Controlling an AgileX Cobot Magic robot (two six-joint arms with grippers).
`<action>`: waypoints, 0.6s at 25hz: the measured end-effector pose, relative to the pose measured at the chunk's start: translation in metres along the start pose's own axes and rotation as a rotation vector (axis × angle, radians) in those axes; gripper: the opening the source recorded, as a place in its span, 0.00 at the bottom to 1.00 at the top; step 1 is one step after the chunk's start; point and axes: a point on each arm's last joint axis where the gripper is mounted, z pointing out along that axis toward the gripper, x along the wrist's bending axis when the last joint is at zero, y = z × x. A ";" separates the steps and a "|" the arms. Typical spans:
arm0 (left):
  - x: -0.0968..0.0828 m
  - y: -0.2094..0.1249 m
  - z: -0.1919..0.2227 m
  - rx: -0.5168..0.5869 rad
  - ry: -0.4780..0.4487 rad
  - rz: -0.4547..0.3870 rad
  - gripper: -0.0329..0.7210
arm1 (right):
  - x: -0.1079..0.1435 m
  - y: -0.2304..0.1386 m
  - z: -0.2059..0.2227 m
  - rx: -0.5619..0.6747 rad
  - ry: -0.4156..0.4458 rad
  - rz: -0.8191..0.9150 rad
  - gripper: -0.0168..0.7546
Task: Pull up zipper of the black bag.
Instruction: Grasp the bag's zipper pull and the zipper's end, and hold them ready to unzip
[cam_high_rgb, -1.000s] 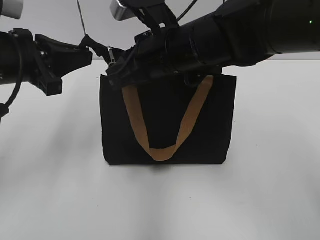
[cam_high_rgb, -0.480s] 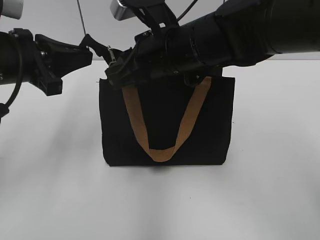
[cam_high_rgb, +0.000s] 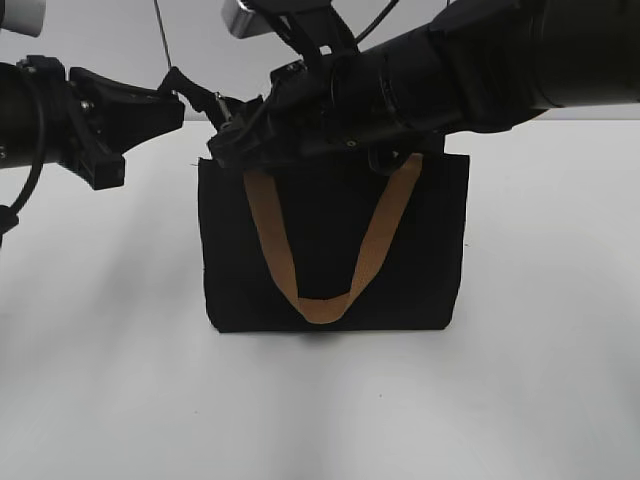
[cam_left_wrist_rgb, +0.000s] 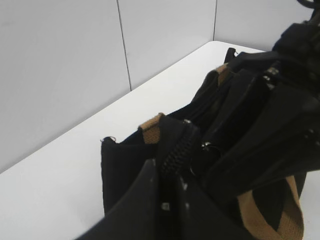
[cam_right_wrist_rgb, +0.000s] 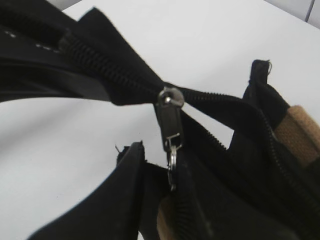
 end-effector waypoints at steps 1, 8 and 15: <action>0.000 0.000 0.000 0.000 0.000 0.000 0.08 | 0.000 0.000 0.000 0.000 0.000 0.004 0.24; 0.000 0.000 0.000 0.000 0.000 0.000 0.08 | 0.000 0.000 0.000 0.000 0.000 0.008 0.33; 0.000 0.000 0.000 0.000 0.000 0.000 0.08 | 0.002 0.006 -0.006 -0.019 -0.001 0.001 0.29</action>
